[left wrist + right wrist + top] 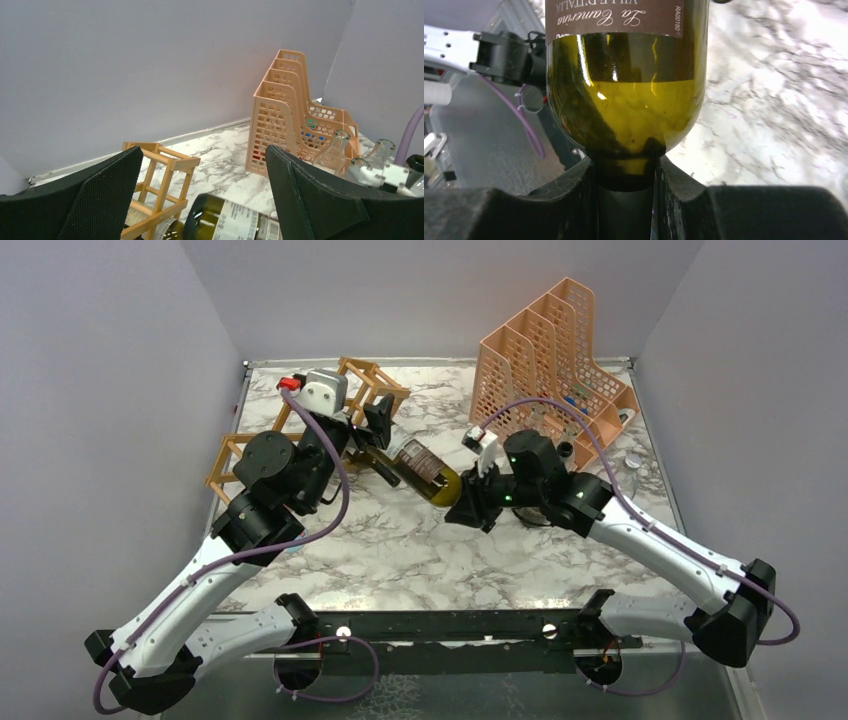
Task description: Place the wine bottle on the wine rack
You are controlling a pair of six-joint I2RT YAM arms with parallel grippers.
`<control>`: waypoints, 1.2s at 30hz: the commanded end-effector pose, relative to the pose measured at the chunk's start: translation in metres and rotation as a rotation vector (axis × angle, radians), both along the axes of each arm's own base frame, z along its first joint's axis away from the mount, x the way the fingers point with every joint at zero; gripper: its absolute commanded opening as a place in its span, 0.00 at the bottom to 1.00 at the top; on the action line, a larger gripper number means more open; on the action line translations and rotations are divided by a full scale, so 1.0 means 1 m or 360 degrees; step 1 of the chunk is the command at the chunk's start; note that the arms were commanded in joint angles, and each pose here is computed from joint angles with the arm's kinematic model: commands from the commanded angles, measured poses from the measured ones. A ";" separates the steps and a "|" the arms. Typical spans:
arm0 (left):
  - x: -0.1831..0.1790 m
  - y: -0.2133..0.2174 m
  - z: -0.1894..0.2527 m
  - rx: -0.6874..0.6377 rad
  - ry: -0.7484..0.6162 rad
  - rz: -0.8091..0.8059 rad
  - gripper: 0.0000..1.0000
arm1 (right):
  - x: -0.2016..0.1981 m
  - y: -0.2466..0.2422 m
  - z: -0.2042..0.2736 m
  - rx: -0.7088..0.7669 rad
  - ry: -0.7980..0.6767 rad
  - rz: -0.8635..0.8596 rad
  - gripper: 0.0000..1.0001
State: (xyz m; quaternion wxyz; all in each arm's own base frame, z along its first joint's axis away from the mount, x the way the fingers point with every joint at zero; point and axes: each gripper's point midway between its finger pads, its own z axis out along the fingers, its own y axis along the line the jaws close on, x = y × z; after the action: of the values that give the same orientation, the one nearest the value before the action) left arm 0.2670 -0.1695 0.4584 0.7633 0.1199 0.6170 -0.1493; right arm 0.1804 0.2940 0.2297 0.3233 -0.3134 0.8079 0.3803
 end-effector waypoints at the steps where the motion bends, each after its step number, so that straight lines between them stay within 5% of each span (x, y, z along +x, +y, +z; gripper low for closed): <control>1: 0.001 0.021 0.000 0.0070 0.0088 0.0156 0.99 | -0.016 0.054 0.046 0.0334 -0.0168 0.0236 0.01; 16: 0.011 0.038 0.005 0.0093 0.0071 0.0355 0.99 | -0.023 0.126 -0.033 0.0143 -0.0006 0.0198 0.01; 36: 0.013 0.034 -0.007 0.0123 0.0093 0.0341 0.99 | -0.023 0.170 -0.076 0.0117 0.0116 0.0131 0.01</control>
State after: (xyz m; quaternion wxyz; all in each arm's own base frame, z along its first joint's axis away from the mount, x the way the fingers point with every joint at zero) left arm 0.2825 -0.1404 0.4498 0.7471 0.0837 0.6575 -0.0514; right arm 0.1434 0.4216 0.0995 0.2186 -0.3235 0.8436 0.3687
